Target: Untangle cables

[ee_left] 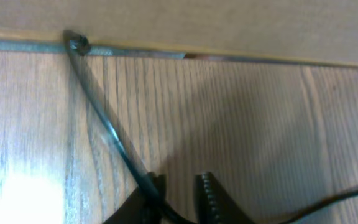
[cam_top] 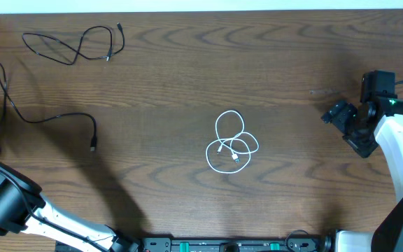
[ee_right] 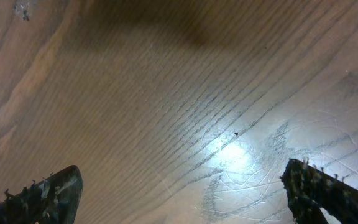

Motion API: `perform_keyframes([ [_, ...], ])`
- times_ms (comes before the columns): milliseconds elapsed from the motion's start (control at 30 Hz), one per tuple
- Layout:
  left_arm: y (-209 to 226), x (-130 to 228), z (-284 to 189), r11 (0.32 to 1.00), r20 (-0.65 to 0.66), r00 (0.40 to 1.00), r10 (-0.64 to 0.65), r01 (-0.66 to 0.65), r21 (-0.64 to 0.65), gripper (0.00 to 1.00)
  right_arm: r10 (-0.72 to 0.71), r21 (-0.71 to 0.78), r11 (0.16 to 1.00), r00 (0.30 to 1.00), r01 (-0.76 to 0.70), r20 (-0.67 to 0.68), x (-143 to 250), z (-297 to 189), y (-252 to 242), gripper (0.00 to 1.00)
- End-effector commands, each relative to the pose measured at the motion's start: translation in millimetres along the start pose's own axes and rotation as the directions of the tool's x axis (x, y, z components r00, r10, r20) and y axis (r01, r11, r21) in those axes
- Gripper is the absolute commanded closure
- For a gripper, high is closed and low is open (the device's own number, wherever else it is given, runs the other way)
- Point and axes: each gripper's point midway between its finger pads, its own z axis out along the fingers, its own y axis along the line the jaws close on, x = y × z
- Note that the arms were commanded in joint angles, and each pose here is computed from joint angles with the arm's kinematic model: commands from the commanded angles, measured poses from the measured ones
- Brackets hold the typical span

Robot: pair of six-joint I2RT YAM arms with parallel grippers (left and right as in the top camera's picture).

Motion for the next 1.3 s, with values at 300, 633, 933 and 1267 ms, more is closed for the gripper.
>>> perform_keyframes([
  [300,-43.9,-22.7,-51.3,0.981,-0.022,1.0,-0.015,0.019,0.192,0.93,0.008,0.013,1.0,1.0,-0.008,0.006,-2.4,0.7,-3.1,0.01],
  [633,-30.4,-12.7,-86.1,0.992,-0.105,0.994,-0.039,0.051,0.114,0.93,0.008,0.013,1.0,1.0,-0.008,0.006,-2.2,0.7,-3.1,0.01],
  [933,-13.0,21.9,-83.1,0.998,-0.224,0.975,-0.006,0.02,0.06,0.1,0.008,0.013,1.0,1.0,-0.008,0.006,-2.4,0.7,-3.3,0.01],
  [1267,-99.3,28.2,-148.0,0.856,-0.399,0.916,0.046,0.169,0.488,0.05,0.008,0.013,1.0,1.0,-0.008,0.006,-2.3,0.7,-3.2,0.01],
])
